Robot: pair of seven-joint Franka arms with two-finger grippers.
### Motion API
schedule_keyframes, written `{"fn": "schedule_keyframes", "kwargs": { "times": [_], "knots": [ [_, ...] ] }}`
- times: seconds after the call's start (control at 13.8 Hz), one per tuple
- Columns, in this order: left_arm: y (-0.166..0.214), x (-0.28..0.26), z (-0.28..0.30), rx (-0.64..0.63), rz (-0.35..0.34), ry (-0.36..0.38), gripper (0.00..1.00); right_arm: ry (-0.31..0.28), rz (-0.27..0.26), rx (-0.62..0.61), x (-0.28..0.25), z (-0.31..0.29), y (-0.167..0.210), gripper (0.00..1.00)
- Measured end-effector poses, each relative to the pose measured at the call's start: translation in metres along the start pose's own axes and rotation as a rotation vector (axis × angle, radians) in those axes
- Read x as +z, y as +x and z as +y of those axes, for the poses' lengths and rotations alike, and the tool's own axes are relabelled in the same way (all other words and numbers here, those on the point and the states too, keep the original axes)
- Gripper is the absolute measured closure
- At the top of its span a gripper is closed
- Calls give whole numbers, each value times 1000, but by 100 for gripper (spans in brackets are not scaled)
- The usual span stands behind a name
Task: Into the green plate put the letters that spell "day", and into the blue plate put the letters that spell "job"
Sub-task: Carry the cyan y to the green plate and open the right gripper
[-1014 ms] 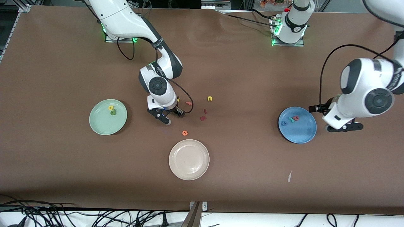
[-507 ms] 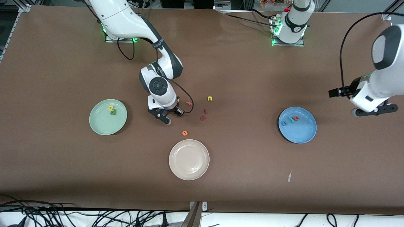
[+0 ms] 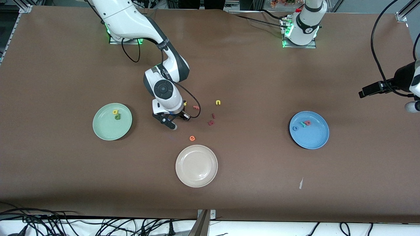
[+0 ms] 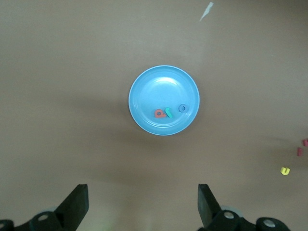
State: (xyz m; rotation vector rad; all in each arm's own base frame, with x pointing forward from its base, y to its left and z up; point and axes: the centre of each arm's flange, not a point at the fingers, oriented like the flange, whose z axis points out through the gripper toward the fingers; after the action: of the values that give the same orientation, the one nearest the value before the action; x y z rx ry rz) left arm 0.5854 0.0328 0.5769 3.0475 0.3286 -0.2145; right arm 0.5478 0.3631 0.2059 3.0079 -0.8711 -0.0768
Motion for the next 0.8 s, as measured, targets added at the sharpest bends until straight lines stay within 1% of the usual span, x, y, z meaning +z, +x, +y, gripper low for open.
{"fn": "schedule_keyframes", "kwargs": {
  "times": [0.22,0.36,0.43,0.58,0.72,0.8],
  "knots": [
    [-9,-10,7,59,-3,3,0,-40,5,-75,-57,23,34,65],
    [-16,-18,4,136,2,7,0,-90,-15,-121,-78,48,57,65],
    [-18,-22,2,174,6,12,0,-122,-32,-148,-78,62,67,65],
    [-19,-24,0,214,9,15,0,-163,-50,-194,-64,93,91,65],
    [-18,-25,1,228,19,14,0,-175,-44,-224,-53,119,114,65],
    [-17,-26,3,237,40,14,0,-174,-35,-236,-49,130,123,65]
  ]
}}
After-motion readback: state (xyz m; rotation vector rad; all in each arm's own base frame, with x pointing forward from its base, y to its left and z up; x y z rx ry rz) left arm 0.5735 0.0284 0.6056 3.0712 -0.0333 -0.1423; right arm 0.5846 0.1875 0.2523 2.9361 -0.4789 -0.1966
